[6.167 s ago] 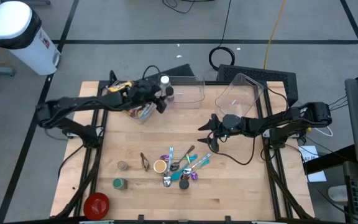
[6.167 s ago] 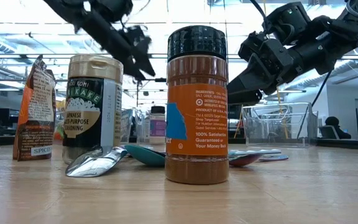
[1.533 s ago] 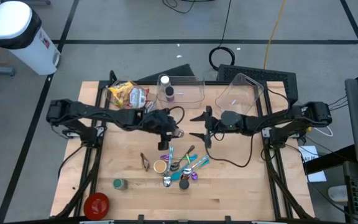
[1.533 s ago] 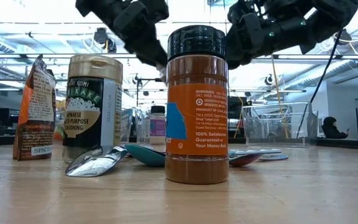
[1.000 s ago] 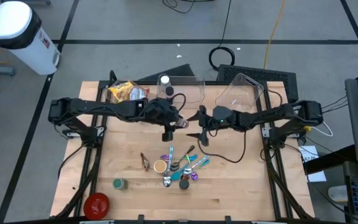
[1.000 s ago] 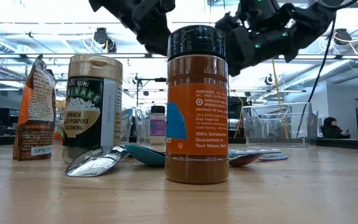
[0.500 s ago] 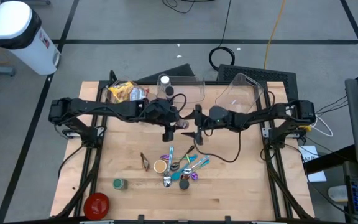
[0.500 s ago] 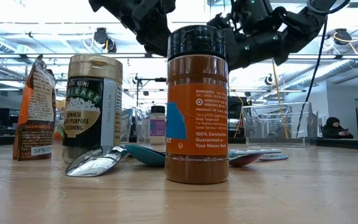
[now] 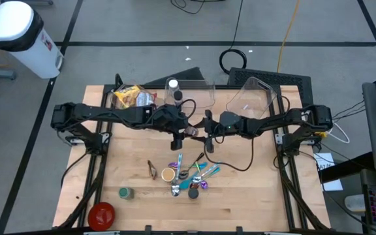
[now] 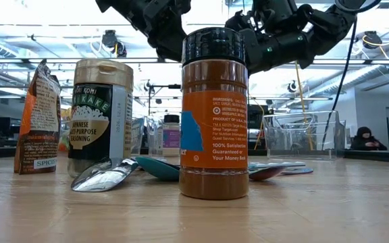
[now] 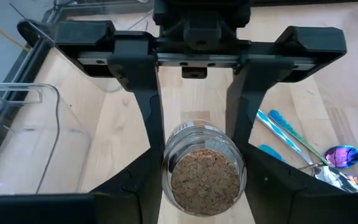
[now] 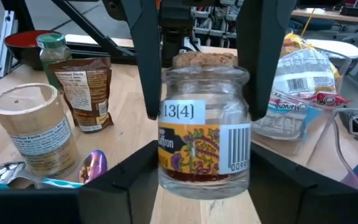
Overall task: Pick & Place Food Item
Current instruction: Put the brown seasoning bottle into the middle transparent bin
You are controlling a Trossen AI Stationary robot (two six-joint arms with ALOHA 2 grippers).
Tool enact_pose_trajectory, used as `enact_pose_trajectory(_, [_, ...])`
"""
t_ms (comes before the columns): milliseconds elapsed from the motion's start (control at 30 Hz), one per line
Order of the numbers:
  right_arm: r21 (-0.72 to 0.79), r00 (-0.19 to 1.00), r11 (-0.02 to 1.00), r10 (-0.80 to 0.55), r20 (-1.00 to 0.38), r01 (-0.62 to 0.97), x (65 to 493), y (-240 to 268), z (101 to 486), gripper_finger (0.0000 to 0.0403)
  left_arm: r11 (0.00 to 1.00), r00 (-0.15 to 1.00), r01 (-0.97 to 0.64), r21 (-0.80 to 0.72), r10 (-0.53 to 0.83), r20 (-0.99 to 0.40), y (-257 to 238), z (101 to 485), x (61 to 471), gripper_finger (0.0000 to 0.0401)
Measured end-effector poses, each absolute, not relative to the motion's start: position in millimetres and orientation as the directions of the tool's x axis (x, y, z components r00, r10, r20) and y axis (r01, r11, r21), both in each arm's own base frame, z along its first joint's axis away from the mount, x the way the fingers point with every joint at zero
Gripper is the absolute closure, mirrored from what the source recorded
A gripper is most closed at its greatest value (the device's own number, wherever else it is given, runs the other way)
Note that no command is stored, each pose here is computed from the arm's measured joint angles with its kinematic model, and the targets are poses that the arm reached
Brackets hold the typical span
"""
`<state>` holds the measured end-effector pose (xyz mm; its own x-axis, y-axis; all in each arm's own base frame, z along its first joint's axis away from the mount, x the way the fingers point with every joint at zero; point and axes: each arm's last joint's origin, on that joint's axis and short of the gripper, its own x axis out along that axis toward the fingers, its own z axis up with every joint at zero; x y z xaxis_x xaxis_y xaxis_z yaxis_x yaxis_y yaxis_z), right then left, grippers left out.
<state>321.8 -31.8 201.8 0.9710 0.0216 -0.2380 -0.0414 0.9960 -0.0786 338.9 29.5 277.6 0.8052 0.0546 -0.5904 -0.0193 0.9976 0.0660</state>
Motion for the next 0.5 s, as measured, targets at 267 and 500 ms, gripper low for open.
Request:
enact_pose_trajectory(267, [-0.093,0.970,0.995,0.021,-0.241,-0.045,322,-32,202,0.0220,0.997,0.811,-0.022,0.075,0.062,-0.582,30,278,339,0.0220])
enact_pose_trajectory(500, [-0.097,0.959,0.995,0.002,-0.282,-0.030,315,-39,204,0.0220,0.996,0.915,0.067,0.057,-0.038,-0.402,32,314,329,0.0087])
